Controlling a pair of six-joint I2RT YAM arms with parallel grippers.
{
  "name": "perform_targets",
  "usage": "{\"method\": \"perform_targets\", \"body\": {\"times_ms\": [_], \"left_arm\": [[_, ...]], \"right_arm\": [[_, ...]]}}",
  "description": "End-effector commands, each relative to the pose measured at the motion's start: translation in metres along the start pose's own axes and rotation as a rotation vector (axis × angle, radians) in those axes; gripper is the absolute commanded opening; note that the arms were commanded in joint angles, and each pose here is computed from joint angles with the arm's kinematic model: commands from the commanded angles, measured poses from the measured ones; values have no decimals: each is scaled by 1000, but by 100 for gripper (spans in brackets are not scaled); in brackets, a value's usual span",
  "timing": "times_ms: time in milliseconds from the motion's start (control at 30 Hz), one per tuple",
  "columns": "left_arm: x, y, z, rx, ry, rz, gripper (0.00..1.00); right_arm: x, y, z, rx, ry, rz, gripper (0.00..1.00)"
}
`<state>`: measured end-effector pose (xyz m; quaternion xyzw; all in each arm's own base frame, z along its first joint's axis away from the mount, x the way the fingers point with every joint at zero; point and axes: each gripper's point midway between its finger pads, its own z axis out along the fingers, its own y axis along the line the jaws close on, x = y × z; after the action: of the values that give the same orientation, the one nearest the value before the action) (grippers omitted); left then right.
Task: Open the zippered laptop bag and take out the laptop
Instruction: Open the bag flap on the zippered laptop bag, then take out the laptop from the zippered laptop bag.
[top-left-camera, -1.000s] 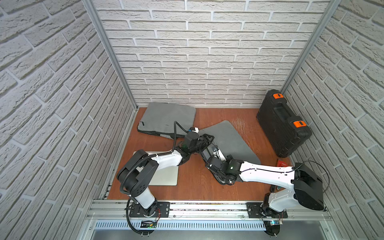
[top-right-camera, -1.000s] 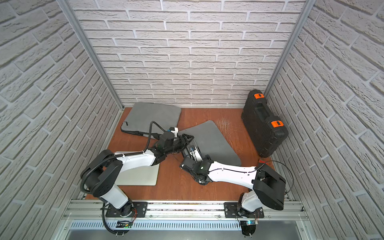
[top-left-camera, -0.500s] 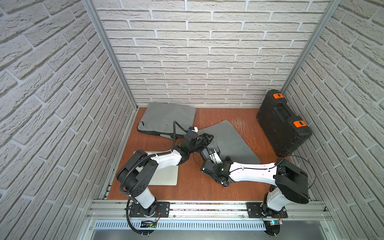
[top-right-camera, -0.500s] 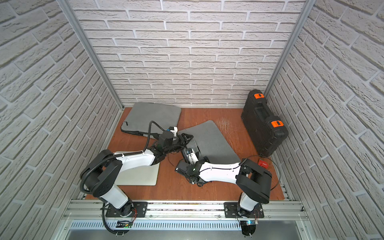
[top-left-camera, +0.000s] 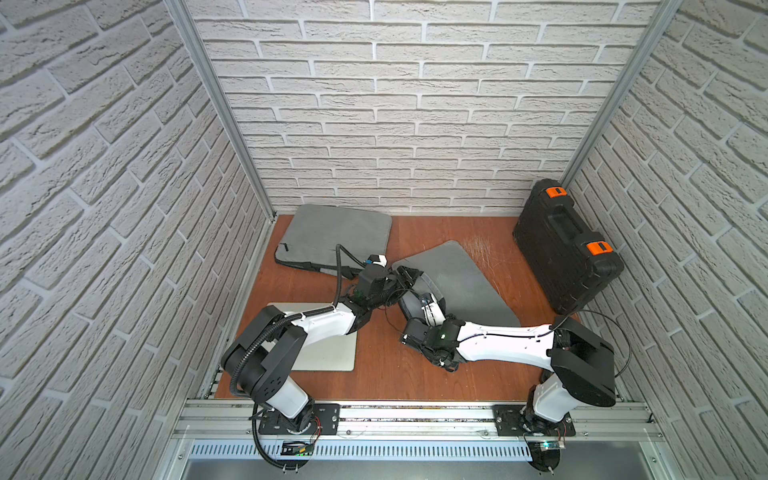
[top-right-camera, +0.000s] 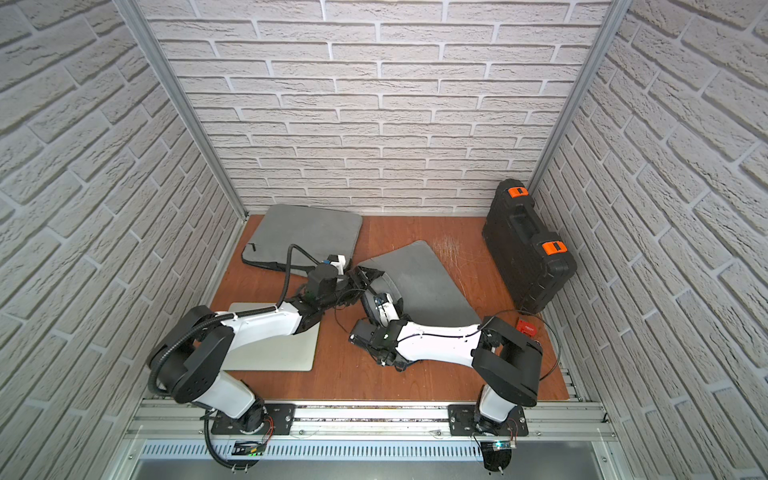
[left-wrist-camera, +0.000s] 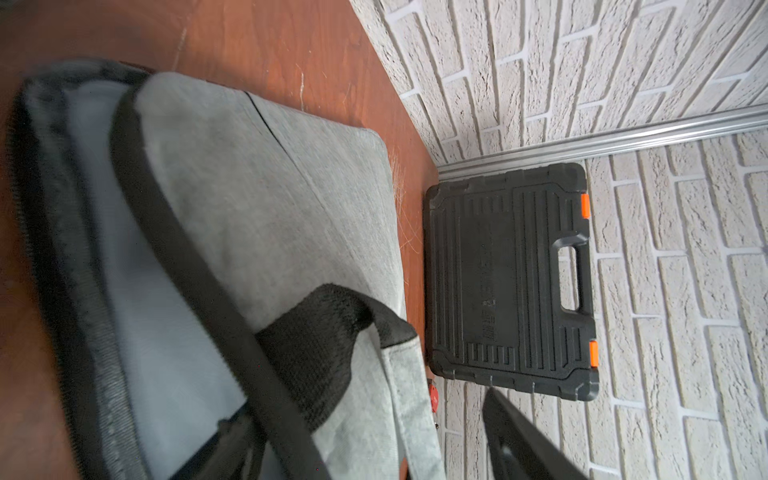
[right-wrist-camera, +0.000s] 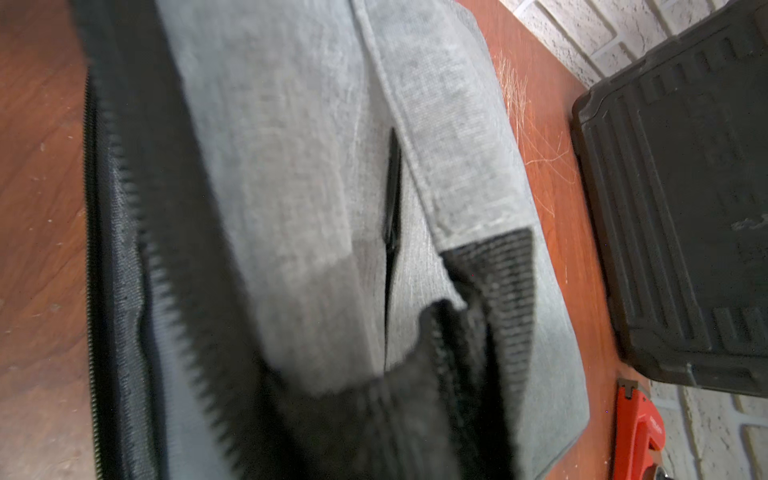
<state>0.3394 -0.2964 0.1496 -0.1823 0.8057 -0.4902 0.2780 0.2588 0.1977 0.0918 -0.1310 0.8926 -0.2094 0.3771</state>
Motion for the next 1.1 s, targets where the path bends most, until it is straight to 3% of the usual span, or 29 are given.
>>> {"method": "perform_targets", "body": {"times_ms": [0,67,300,467,733,1067], "left_arm": [[-14,-4,-15,23,-60,28,89],[-16,5,-23,-11,-78,27,98],[-11,35,-44,-129,-107,46,98],[12,40,-35,-133,-60,56,93],[51,31,7,-48,53,30,83],[60,20,39,61,84,-34,63]], "right_arm": [[-30,-13,-16,-4,-74,82,6],[-35,-17,-21,-14,-85,97,6],[-52,-30,-34,-82,-98,166,6],[-62,-34,-40,-148,-88,227,6],[-80,-44,-57,-241,-113,314,6],[-91,-41,-62,-293,-118,337,6]]}}
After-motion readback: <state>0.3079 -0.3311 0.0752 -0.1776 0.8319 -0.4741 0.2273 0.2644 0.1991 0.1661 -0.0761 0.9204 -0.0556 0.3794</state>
